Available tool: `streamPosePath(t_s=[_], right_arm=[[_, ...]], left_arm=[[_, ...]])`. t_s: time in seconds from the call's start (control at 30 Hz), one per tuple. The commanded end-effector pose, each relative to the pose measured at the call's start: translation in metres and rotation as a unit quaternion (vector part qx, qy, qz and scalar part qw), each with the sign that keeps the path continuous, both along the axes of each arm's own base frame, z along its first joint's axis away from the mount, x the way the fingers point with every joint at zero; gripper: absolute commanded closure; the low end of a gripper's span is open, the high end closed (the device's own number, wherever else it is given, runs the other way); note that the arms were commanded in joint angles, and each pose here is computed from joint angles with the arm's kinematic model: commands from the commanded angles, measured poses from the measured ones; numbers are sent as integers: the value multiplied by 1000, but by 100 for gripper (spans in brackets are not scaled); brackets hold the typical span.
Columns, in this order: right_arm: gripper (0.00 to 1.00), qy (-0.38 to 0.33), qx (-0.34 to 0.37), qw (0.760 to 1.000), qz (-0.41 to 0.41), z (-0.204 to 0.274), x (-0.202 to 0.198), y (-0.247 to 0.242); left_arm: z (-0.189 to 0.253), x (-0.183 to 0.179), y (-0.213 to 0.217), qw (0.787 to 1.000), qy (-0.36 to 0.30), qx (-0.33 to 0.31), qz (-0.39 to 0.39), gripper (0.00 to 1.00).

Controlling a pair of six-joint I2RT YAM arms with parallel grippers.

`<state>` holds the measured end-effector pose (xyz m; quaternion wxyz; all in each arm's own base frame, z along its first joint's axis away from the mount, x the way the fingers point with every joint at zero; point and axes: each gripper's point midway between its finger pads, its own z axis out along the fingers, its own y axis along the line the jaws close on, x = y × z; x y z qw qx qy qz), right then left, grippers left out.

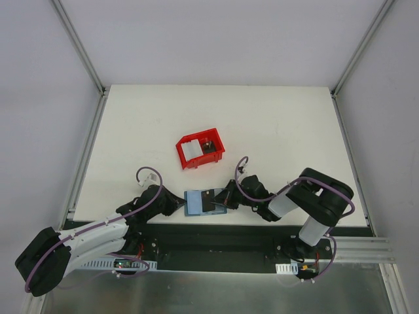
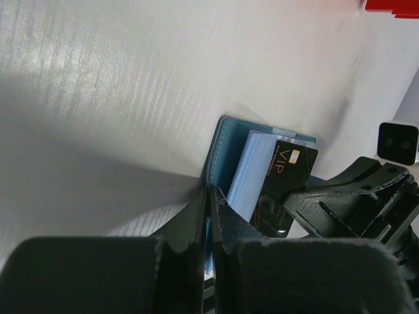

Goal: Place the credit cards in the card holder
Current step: Insert the credit card into the card holder.

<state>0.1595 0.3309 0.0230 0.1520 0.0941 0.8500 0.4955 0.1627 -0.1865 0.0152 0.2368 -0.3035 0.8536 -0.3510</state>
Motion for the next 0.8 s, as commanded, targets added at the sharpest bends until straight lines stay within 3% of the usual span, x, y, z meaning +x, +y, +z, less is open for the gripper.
streamPosePath(t_s=[0.0,0.77], right_arm=[[99,22,-38,999,12,-21,-11,-6],[99,58,-55,996,-31,-29,-17,-23]], left_arm=[[-14,-5,10,1000,17,16,15,100],[-15,-5,11,1000,17,14,19,100]])
